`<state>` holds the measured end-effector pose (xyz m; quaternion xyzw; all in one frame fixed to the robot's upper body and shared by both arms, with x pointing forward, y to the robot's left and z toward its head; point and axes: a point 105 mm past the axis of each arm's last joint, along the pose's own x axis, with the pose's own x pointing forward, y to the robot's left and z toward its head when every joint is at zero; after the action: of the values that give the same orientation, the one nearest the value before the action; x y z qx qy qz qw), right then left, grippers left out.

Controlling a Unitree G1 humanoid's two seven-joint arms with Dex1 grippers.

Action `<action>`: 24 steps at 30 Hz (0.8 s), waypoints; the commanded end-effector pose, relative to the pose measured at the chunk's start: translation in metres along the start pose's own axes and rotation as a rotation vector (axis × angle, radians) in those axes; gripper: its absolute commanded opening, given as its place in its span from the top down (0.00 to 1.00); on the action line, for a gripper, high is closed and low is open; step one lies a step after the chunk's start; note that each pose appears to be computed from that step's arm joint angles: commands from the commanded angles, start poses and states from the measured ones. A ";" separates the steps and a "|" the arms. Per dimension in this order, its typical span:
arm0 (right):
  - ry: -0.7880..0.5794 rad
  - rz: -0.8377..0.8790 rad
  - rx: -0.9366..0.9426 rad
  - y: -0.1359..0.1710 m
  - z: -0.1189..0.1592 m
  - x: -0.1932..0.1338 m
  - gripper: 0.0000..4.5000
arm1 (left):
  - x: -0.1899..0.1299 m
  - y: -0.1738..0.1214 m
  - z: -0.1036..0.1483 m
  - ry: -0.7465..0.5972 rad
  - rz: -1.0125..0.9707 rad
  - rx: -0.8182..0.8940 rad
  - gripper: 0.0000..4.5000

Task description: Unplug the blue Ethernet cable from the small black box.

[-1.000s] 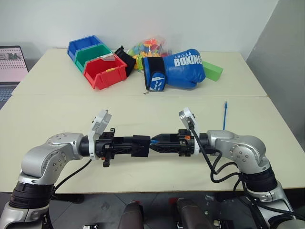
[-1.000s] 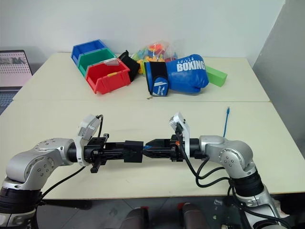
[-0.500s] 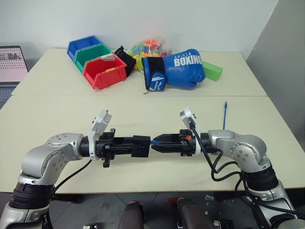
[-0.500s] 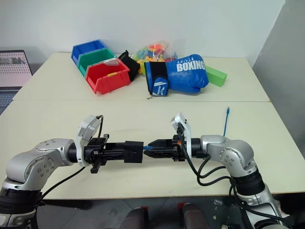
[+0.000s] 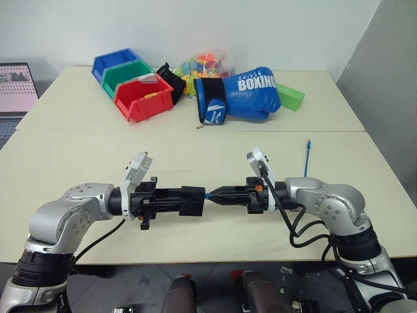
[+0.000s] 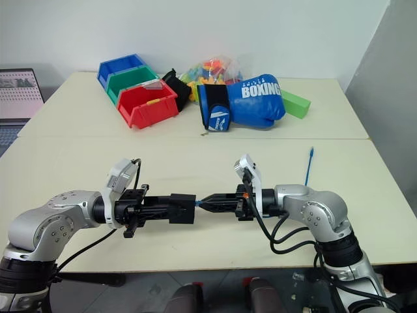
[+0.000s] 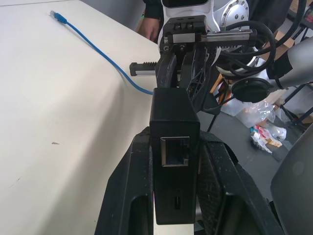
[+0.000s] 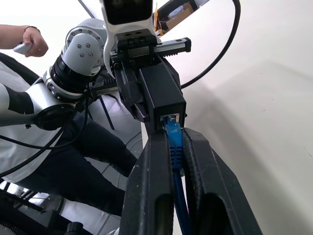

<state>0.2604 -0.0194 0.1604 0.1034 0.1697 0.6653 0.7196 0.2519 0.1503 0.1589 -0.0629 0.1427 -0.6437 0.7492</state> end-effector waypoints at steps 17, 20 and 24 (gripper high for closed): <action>-0.018 0.056 -0.022 0.012 0.007 0.003 0.67 | 0.006 -0.008 0.004 -0.003 -0.042 0.034 0.83; -0.011 0.059 -0.014 0.013 0.005 0.002 0.66 | 0.006 -0.008 0.004 -0.002 -0.043 0.033 0.83; -0.012 0.055 -0.007 0.012 0.004 0.001 0.66 | 0.006 -0.008 0.004 -0.003 -0.044 0.033 0.83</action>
<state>0.2573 -0.0179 0.1584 0.1094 0.1798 0.6699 0.7120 0.2498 0.1458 0.1585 -0.0617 0.1405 -0.6500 0.7443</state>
